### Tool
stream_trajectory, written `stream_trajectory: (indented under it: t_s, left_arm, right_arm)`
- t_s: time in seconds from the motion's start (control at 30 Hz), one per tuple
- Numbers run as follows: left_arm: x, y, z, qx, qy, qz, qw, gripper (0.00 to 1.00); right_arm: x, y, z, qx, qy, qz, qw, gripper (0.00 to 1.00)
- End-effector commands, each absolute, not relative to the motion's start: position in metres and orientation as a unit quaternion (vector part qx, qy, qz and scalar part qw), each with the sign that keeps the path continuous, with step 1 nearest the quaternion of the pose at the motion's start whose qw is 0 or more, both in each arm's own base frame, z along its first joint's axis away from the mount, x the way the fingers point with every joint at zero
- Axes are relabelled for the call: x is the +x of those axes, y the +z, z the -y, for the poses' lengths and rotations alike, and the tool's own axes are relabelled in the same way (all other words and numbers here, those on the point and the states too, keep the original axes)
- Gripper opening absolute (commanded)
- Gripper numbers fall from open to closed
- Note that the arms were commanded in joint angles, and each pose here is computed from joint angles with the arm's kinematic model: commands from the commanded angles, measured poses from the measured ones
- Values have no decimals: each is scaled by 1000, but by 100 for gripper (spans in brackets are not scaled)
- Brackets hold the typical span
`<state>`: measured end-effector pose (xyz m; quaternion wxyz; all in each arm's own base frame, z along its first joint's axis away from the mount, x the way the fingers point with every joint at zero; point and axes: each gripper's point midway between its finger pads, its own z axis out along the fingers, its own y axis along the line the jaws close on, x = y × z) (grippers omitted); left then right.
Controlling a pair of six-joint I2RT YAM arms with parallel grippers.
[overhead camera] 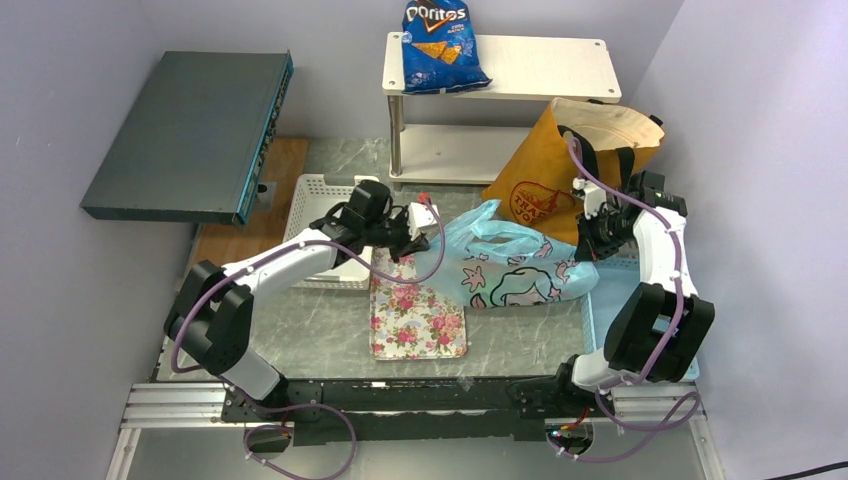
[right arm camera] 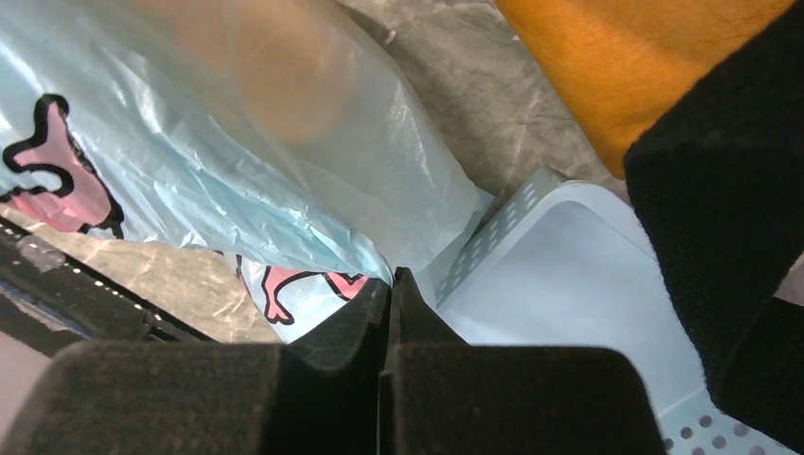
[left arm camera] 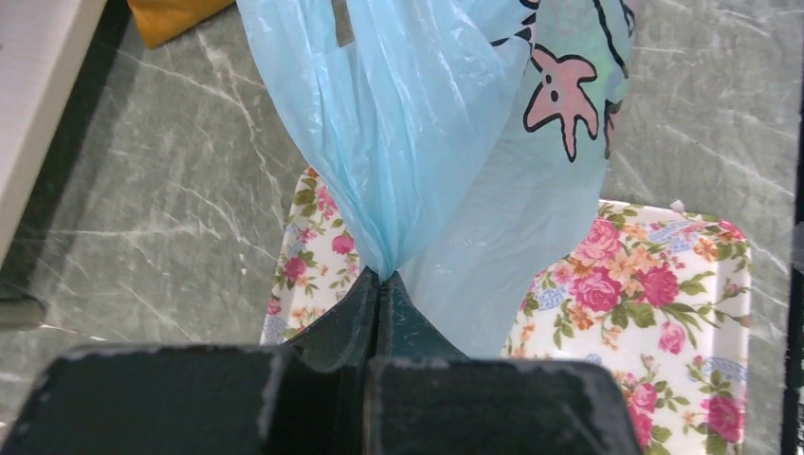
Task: Untie the knot of the grocery bags and take out the mixed food
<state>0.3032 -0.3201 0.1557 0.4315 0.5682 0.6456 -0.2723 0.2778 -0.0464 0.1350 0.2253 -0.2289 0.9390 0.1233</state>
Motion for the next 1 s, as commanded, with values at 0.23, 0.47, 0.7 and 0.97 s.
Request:
stream_trajectory:
  t_s: [0.23,0.47,0.7,0.97]
  left_arm:
    - [293,218,327,469,-360,-678,437,49]
    - [301,269,345,443,-363,-675,466,73]
    - [307,262,371,429,-400,-685,431,80]
    - [307,212,387,421,-428,-716,357,78]
  right_arm:
    - [273,213,6,-286,199,-885,309,60]
    - [280,258,-45,-323,208,-855,348,82]
    - [297,241,-99,-373,214,-830,355,84]
    - [291,202,-124,-432,206,-817,321,71]
